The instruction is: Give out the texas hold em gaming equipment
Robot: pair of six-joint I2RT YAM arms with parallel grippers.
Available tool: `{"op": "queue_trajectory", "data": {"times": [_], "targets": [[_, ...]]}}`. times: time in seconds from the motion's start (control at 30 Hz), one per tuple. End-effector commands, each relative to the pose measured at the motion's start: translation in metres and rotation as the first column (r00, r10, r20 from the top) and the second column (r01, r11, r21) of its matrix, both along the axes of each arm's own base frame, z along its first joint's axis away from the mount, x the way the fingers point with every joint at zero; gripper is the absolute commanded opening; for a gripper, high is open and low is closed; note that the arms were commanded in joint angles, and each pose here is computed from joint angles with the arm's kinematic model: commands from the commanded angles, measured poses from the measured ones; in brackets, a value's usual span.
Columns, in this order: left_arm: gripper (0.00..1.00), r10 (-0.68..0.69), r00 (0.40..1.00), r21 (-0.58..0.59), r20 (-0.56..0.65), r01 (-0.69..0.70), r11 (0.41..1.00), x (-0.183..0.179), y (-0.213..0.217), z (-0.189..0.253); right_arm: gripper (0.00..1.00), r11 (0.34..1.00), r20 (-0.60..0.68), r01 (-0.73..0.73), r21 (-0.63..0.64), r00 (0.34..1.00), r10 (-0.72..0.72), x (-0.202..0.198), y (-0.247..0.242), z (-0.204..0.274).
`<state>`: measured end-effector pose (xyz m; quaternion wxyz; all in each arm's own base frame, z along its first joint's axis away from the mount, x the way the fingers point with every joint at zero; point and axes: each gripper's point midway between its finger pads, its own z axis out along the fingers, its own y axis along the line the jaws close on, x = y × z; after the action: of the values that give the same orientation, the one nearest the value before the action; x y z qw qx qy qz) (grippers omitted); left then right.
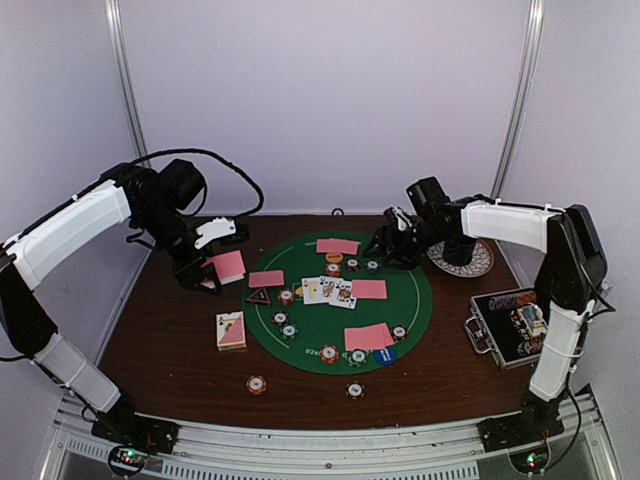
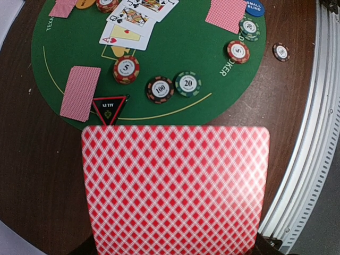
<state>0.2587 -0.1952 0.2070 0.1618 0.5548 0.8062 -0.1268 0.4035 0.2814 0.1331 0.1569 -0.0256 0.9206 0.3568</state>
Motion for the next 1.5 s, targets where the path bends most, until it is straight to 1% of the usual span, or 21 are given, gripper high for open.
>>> {"op": "queue_trajectory", "data": {"times": [0.0, 0.07, 0.2, 0.43, 0.63, 0.97, 1.33, 1.47], "targets": [[0.0, -0.009, 1.0, -0.043, 0.023, 0.01, 0.999, 0.009, -0.01, 0.009, 0.72, 0.972, 0.125, -0.148, 0.183, 0.984, 0.127, -0.035, 0.086, 0.075], [0.0, -0.006, 1.0, -0.042, 0.017, 0.007, 0.999, 0.01, -0.011, 0.007, 0.74, 0.944, 0.148, -0.199, 0.263, 0.975, 0.164, -0.049, 0.116, 0.095], [0.0, -0.001, 1.0, -0.043, 0.028, 0.002, 0.999, 0.015, -0.012, 0.009, 0.77, 0.877, 0.151, -0.268, 0.399, 0.962, 0.226, -0.073, 0.164, 0.117], [0.0, -0.001, 1.0, -0.054, 0.024, 0.002, 0.999, 0.018, -0.016, 0.01, 0.8, 0.794, 0.15, -0.325, 0.514, 0.945, 0.289, -0.098, 0.215, 0.13], [0.0, 0.001, 1.0, -0.062, 0.031, 0.001, 0.998, 0.02, -0.018, 0.013, 0.82, 0.767, 0.139, -0.351, 0.537, 0.934, 0.33, -0.107, 0.24, 0.129], [0.0, -0.003, 1.0, -0.08, 0.03, 0.005, 0.997, 0.02, -0.021, 0.017, 0.84, 0.742, 0.119, -0.368, 0.56, 0.922, 0.368, -0.112, 0.264, 0.127], [0.0, -0.007, 0.999, -0.09, 0.032, 0.01, 0.996, 0.018, -0.022, 0.019, 0.82, 0.724, 0.069, -0.353, 0.593, 0.918, 0.391, -0.111, 0.284, 0.113], [0.0, -0.009, 0.999, -0.095, 0.034, 0.012, 0.995, 0.017, -0.023, 0.021, 0.8, 0.721, 0.03, -0.329, 0.61, 0.919, 0.394, -0.108, 0.289, 0.105]]}}
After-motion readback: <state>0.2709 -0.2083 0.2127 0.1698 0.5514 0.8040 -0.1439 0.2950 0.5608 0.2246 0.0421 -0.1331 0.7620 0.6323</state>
